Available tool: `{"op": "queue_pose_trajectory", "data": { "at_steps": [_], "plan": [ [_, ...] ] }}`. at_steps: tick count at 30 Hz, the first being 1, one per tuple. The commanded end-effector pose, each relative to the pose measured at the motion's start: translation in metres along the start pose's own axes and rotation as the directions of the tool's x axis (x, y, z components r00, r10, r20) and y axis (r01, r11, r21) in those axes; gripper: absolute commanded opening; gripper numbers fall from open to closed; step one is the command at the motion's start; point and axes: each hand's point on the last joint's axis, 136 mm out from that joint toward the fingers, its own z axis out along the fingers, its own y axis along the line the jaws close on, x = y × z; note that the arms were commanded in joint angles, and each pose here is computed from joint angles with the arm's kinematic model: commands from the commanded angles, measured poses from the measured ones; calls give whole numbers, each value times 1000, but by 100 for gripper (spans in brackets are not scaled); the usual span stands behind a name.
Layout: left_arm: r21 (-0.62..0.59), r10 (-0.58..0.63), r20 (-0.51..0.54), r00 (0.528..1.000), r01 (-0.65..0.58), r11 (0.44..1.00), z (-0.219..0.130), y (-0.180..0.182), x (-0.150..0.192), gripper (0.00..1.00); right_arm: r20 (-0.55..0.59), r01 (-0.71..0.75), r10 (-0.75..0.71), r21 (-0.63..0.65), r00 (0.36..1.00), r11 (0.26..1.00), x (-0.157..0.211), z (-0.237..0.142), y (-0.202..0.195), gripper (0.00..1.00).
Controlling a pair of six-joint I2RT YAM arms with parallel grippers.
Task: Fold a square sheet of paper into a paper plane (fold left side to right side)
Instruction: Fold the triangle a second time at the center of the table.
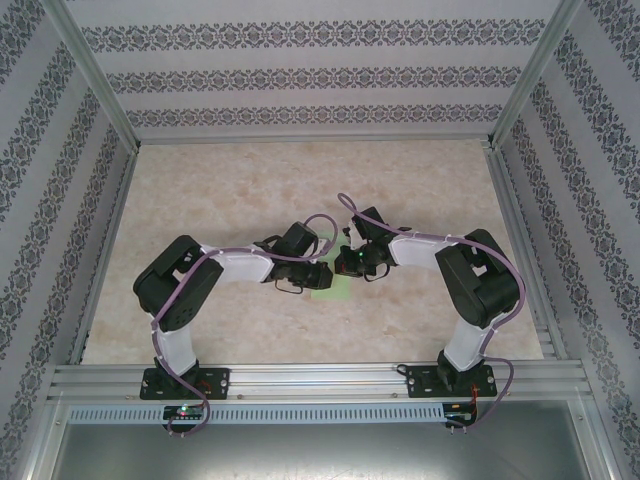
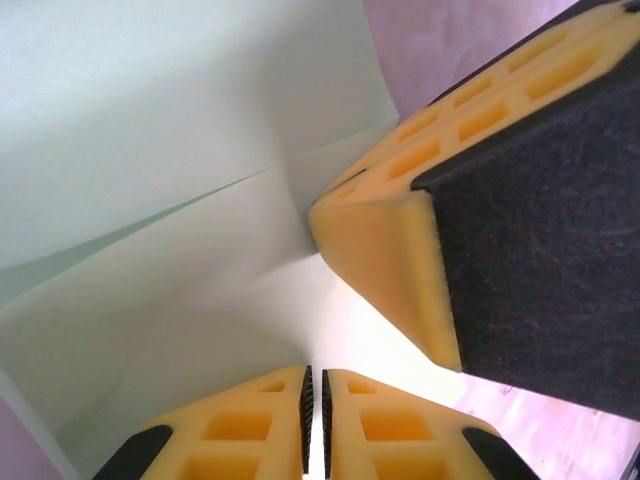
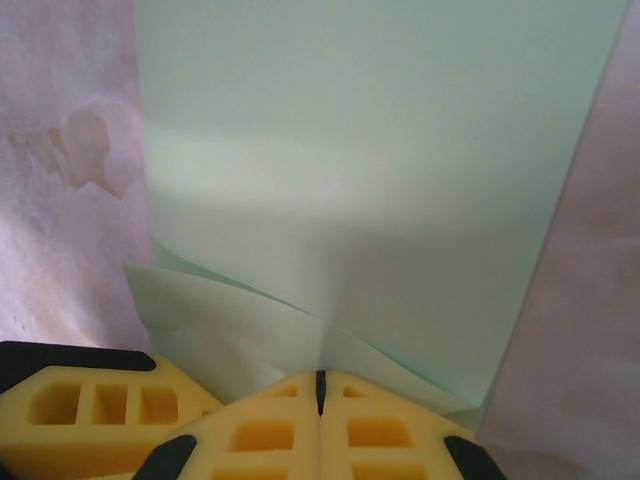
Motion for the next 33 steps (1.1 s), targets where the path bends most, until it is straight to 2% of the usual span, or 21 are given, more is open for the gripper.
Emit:
{"op": "queue_pose_trajectory", "data": {
  "at_steps": [1, 19, 26, 30, 33],
  "plan": [
    [-44, -13, -49, 999, 11, 999, -3, 13, 25, 16, -40, -10, 13, 89, 999, 996, 10, 3, -20, 0],
    [-53, -62, -65, 996, 59, 997, -27, 27, 72, 16, -41, -6, 10, 99, 999, 995, 6, 2, -22, 0],
    [-14, -47, 5, 999, 47, 999, -46, 18, 59, 17, 31, 32, -33, 27, 999, 999, -13, -14, 2, 1],
    [37, -57, 94, 994, 54, 998, -63, 11, 35, 20, 135, 68, -63, -29, 989, 997, -28, -40, 17, 18],
    [59, -65, 169, 983, 56, 997, -74, 8, 12, 31, 220, 72, -60, -46, 974, 996, -35, -62, 16, 34]
  ]
}}
